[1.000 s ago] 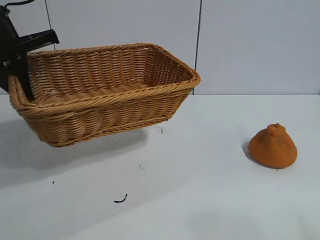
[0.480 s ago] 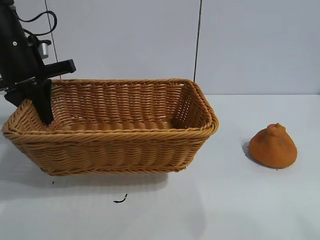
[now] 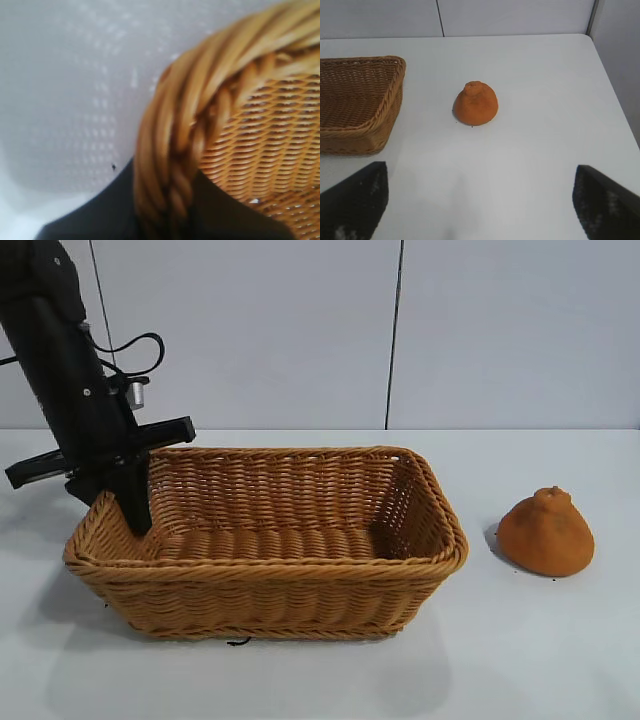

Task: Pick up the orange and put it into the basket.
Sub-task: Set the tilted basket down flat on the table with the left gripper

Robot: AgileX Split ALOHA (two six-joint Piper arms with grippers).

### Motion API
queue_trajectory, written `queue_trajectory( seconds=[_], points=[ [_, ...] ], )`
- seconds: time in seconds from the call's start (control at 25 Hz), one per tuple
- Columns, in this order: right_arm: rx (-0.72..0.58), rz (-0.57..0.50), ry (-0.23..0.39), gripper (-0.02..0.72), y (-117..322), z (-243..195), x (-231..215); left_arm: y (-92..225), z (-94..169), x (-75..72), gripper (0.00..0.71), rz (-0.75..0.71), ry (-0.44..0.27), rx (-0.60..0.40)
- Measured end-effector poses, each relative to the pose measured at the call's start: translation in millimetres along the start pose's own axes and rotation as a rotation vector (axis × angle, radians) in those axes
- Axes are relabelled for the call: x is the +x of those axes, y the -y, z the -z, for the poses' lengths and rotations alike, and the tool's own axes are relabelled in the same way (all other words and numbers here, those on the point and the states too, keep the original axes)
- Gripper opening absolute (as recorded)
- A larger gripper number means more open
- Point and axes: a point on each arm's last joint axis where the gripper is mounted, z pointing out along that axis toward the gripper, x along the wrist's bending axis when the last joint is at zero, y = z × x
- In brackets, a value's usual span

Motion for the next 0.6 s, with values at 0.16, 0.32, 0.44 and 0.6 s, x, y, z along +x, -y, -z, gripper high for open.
queue_trajectory(
  seconds=[0.16,0.32,0.44,0.6],
  points=[
    [0.0,0.0,0.0,0.694,0.0,0.0,0.0,0.1,0.4,-0.7,0.394,0.002,0.006,0.003],
    [0.0,0.0,0.0,0.694,0.0,0.0,0.0,0.5,1.5,-1.1,0.638,0.001,0.006,0.006],
    [0.0,0.0,0.0,0.694,0.0,0.0,0.0,1.6,10.1,-2.8,0.68,-0.011,0.005,-0.011],
    [0.0,0.0,0.0,0.694,0.0,0.0,0.0,8.2,42.2,-7.4,0.691,-0.054,-0.023,-0.064]
  ],
)
